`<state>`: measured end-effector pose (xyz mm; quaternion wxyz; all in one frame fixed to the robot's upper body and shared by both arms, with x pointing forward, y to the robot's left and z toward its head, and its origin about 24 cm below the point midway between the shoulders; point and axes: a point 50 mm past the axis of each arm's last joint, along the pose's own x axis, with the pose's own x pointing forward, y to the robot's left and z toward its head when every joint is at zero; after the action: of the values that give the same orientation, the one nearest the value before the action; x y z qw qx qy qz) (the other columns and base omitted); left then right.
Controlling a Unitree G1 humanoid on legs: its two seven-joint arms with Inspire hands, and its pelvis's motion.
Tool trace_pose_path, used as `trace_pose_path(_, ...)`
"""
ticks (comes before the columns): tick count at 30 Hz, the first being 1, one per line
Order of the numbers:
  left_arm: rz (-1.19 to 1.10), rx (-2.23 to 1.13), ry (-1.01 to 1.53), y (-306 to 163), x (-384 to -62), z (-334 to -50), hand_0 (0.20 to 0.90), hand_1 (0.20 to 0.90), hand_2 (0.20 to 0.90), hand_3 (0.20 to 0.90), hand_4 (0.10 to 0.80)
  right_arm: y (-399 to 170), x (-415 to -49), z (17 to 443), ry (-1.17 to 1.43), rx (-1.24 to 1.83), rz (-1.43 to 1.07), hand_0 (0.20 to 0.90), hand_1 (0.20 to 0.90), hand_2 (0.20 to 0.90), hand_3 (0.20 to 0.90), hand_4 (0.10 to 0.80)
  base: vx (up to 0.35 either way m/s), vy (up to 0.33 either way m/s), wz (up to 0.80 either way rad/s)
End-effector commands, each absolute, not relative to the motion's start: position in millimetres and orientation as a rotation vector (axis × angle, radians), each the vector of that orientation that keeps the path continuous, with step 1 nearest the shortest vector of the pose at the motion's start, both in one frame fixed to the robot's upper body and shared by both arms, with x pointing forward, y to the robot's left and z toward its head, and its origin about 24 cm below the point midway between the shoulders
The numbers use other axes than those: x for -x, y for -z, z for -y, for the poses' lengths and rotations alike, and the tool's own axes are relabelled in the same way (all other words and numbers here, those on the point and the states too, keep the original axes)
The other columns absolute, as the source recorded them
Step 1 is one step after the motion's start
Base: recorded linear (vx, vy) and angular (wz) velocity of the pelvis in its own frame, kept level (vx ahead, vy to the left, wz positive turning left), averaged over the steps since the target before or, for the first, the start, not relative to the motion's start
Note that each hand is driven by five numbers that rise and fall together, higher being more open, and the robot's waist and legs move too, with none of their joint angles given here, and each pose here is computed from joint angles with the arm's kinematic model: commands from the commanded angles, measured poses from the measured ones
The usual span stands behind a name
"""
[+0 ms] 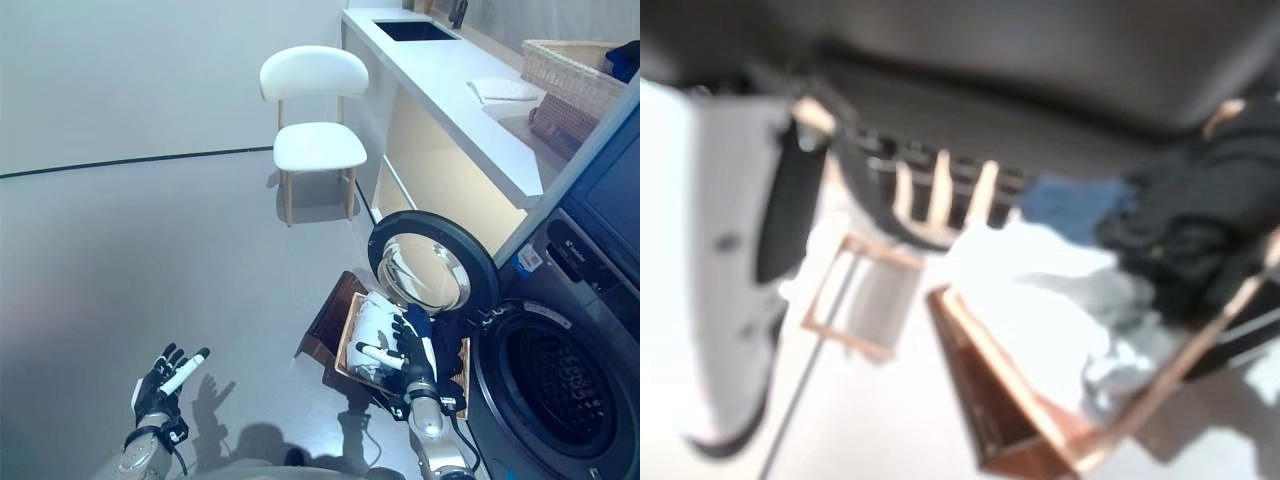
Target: Pick up the clothes and place them into the washing machine
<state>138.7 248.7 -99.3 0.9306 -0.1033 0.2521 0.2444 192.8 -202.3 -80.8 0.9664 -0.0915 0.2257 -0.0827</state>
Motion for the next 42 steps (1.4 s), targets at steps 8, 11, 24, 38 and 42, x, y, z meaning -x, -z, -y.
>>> trace_pose_path(8, -0.282, 0.198, -0.504, 65, -175, -259, 0.900, 0.900, 0.900, 0.900, 0.800, 31, -240, 214, 0.220, 0.182, -0.183, 0.900, 0.900, 0.900, 0.900, 0.800, 0.111, -0.079, 0.15)
trace_pose_path(11, -0.294, 0.207, -0.527, 68, -172, -260, 0.900, 0.900, 0.900, 0.900, 0.800, 31, -239, 215, 0.215, 0.182, -0.183, 0.900, 0.900, 0.900, 0.900, 0.800, 0.120, -0.154, 0.10)
trace_pose_path(24, -0.321, 0.242, -0.470, 74, -179, -241, 0.900, 0.900, 0.900, 0.900, 0.800, 37, -227, 234, 0.245, 0.259, -0.220, 0.900, 0.900, 0.900, 0.900, 0.800, 0.109, -0.214, 0.22)
trace_pose_path(38, -0.341, 0.260, -0.419, 76, -181, -229, 0.900, 0.900, 0.900, 0.900, 0.800, 38, -241, 252, 0.307, 0.341, -0.263, 0.900, 0.900, 0.900, 0.900, 0.800, 0.087, -0.101, -0.13)
trace_pose_path(42, -0.346, 0.264, -0.421, 77, -180, -228, 0.900, 0.900, 0.900, 0.900, 0.800, 40, -239, 253, 0.317, 0.346, -0.274, 0.900, 0.900, 0.900, 0.900, 0.800, 0.130, 0.055, -0.23)
